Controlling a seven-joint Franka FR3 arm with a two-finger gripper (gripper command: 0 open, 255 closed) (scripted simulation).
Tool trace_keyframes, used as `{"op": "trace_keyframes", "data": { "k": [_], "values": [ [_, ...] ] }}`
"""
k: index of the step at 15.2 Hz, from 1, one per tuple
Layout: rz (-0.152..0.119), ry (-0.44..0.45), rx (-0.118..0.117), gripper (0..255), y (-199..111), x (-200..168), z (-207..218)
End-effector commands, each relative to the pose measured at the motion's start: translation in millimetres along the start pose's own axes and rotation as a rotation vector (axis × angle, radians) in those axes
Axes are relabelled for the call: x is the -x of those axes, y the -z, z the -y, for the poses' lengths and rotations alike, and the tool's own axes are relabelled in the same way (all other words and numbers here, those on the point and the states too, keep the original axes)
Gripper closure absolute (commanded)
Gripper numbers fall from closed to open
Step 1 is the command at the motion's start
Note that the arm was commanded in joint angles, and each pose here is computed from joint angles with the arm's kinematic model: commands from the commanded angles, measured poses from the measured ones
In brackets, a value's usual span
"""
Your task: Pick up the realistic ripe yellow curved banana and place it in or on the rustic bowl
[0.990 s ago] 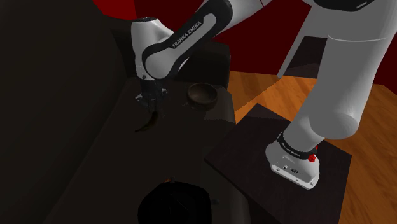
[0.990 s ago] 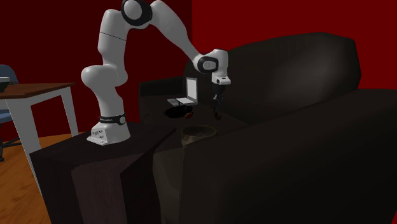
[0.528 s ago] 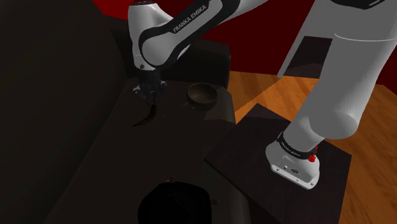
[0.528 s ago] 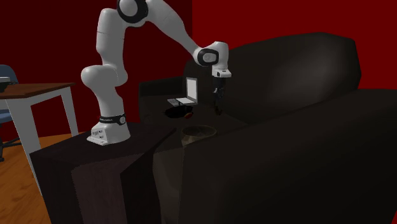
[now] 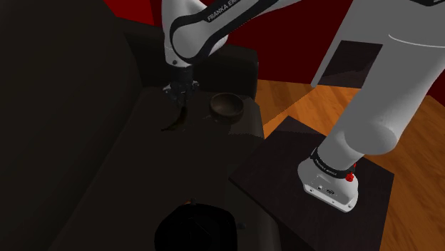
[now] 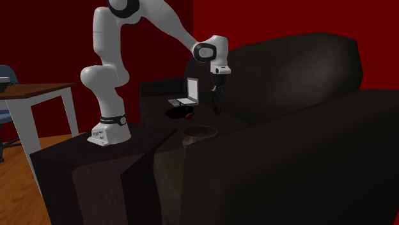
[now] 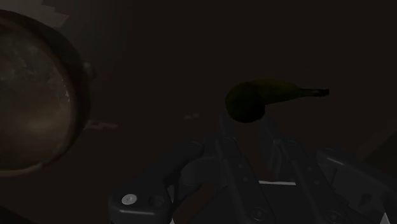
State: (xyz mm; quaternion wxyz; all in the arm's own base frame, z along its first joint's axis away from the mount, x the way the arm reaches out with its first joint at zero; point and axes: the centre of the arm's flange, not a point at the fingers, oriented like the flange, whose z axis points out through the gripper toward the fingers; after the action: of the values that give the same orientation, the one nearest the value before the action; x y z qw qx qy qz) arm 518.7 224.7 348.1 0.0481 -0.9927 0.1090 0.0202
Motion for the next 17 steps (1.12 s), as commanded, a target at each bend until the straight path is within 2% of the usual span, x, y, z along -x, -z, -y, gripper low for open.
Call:
{"op": "trace_keyframes", "data": {
  "k": [1,17],
  "values": [
    [0.0,0.001,0.0,255,1,-6,-24],
    [0.0,0.001,0.0,255,25,-43,-230]
  ]
}}
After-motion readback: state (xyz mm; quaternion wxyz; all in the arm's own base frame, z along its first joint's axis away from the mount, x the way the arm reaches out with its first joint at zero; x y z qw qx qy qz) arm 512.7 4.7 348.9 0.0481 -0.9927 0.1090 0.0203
